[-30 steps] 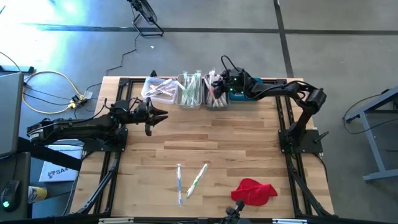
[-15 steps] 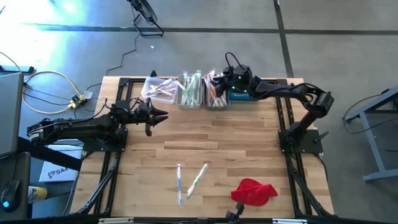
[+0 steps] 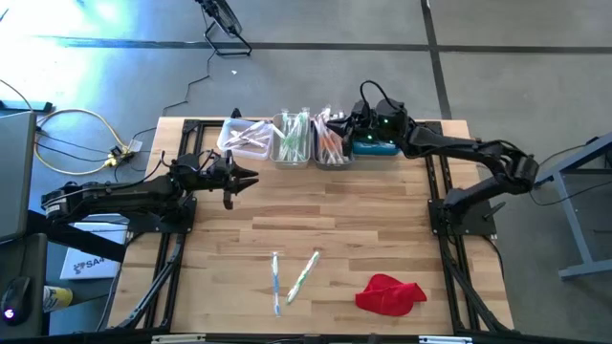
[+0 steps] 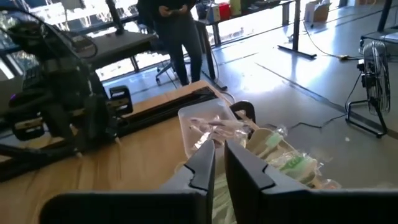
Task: Pick & Place Toothbrushes
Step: Put the blue toothbrush into the blue bin
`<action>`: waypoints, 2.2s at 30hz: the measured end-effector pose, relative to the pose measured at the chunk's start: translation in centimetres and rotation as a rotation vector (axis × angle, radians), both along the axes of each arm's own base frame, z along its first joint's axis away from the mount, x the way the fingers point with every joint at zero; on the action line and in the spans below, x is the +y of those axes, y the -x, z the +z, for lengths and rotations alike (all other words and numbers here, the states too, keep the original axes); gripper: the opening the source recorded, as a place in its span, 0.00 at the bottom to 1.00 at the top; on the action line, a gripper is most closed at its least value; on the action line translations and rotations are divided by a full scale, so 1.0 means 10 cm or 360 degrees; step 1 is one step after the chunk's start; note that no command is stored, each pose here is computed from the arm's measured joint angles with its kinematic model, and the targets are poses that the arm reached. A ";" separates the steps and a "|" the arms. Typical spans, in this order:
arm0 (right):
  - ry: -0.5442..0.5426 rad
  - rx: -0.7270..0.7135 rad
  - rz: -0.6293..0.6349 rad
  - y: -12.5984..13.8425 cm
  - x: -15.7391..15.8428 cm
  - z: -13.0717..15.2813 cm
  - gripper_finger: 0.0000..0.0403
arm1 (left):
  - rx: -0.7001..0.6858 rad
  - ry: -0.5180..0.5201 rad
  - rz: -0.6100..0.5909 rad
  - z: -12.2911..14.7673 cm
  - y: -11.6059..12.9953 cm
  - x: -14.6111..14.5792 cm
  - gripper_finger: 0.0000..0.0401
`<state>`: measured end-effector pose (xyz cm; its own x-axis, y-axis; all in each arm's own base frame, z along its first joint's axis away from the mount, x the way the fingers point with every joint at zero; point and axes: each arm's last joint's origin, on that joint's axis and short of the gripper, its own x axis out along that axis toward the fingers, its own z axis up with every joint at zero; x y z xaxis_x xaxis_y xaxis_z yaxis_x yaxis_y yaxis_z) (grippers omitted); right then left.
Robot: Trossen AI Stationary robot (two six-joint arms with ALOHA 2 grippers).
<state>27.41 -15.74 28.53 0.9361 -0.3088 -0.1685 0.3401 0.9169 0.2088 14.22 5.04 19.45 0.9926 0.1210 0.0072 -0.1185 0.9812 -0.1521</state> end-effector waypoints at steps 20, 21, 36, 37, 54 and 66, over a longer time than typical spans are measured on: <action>0.0166 0.0085 0.0220 -0.06 0.40 0.08 0.01 | -0.0001 0.0000 0.0002 0.00 0.00 0.00 0.24; 0.0167 0.0087 0.0230 -0.07 0.42 0.07 0.01 | -0.0001 0.0000 0.0002 0.00 0.00 0.00 0.24; 0.0167 0.0009 0.0234 0.04 0.65 -0.47 0.01 | -0.0001 0.0000 0.0006 0.00 0.00 0.00 0.24; 0.0171 -0.0002 0.0234 0.05 0.65 -0.48 0.01 | -0.0001 0.0000 0.0007 0.00 0.00 0.00 0.24; 0.0142 -0.0116 0.0219 0.18 0.70 -0.68 0.01 | 0.0000 0.0000 0.0006 0.00 0.00 0.00 0.24; 0.0095 -0.0234 0.0297 0.26 0.88 -0.81 0.01 | 0.0010 0.0004 -0.0001 -0.01 0.00 0.00 0.24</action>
